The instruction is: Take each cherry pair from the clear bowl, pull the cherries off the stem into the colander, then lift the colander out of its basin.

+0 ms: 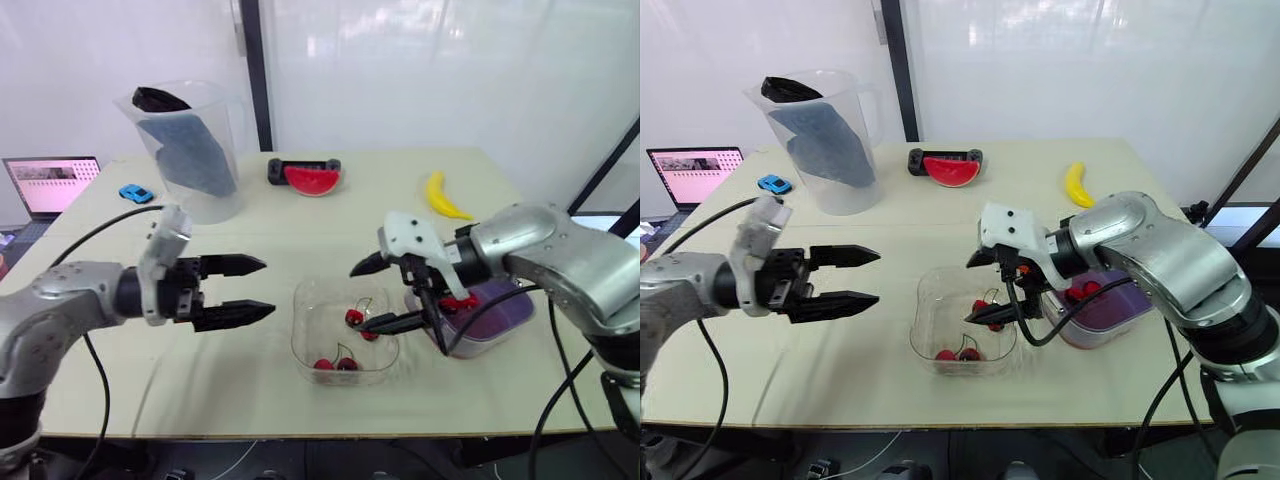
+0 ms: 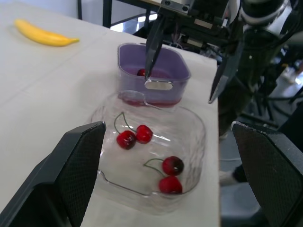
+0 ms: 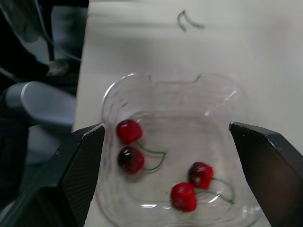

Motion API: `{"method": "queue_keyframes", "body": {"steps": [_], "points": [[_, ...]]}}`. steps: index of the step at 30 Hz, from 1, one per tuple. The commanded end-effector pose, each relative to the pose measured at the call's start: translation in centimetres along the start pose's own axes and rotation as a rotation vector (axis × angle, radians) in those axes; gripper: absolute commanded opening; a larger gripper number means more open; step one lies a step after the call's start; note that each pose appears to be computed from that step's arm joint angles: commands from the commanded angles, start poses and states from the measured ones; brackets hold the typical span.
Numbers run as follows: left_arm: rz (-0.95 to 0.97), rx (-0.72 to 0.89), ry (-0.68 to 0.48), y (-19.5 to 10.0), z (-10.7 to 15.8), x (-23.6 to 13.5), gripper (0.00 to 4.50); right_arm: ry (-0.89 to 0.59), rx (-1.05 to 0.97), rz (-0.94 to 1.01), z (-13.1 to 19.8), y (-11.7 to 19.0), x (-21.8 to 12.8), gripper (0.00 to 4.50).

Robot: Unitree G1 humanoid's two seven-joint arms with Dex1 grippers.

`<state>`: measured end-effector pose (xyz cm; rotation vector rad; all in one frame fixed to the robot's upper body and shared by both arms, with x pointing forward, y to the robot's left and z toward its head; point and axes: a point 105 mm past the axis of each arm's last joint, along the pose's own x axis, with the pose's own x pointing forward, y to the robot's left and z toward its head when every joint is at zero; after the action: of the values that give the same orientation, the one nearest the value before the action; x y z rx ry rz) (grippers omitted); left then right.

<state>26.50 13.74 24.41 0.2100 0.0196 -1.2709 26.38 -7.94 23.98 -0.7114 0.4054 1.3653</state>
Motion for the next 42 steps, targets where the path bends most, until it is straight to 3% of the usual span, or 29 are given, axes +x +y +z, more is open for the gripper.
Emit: {"method": "queue_keyframes", "body": {"steps": [1, 4, 12, 18, 25, 28, 30, 42], "points": [[0.149, 0.187, -0.023, 2.8, 0.8, -0.2, 4.47, 0.091, 0.029, -0.052, -0.2, -0.6, 0.8, 4.5], [0.161, 0.215, -0.046, 3.2, 0.8, 0.1, 4.47, 0.167, 0.006, -0.153, -0.7, -1.4, 1.4, 4.5], [0.174, 0.18, -0.04, 2.5, -0.8, 0.0, 4.47, 0.352, 0.013, -0.068, -2.4, -0.1, 3.1, 4.5], [0.202, 0.18, -0.032, 2.4, -1.5, 0.0, 4.47, 0.47, 0.113, -0.176, -5.2, -1.8, 4.3, 4.5], [0.2, 0.182, -0.024, 2.2, -1.6, 0.3, 4.47, 0.528, 0.207, -0.211, -6.2, -2.0, 5.0, 4.5], [0.183, 0.19, -0.032, 2.2, -1.1, 0.6, 4.5, 0.555, 0.205, -0.214, -6.9, -2.0, 5.4, 3.59], [0.172, 0.191, -0.035, 2.2, -0.8, 0.8, 4.5, 0.572, 0.193, -0.212, -7.2, -2.0, 5.7, 2.69], [0.157, 0.188, -0.044, 1.9, -0.4, 1.1, 4.5, 0.603, 0.152, -0.216, -7.7, -2.3, 6.6, 2.69]]}}
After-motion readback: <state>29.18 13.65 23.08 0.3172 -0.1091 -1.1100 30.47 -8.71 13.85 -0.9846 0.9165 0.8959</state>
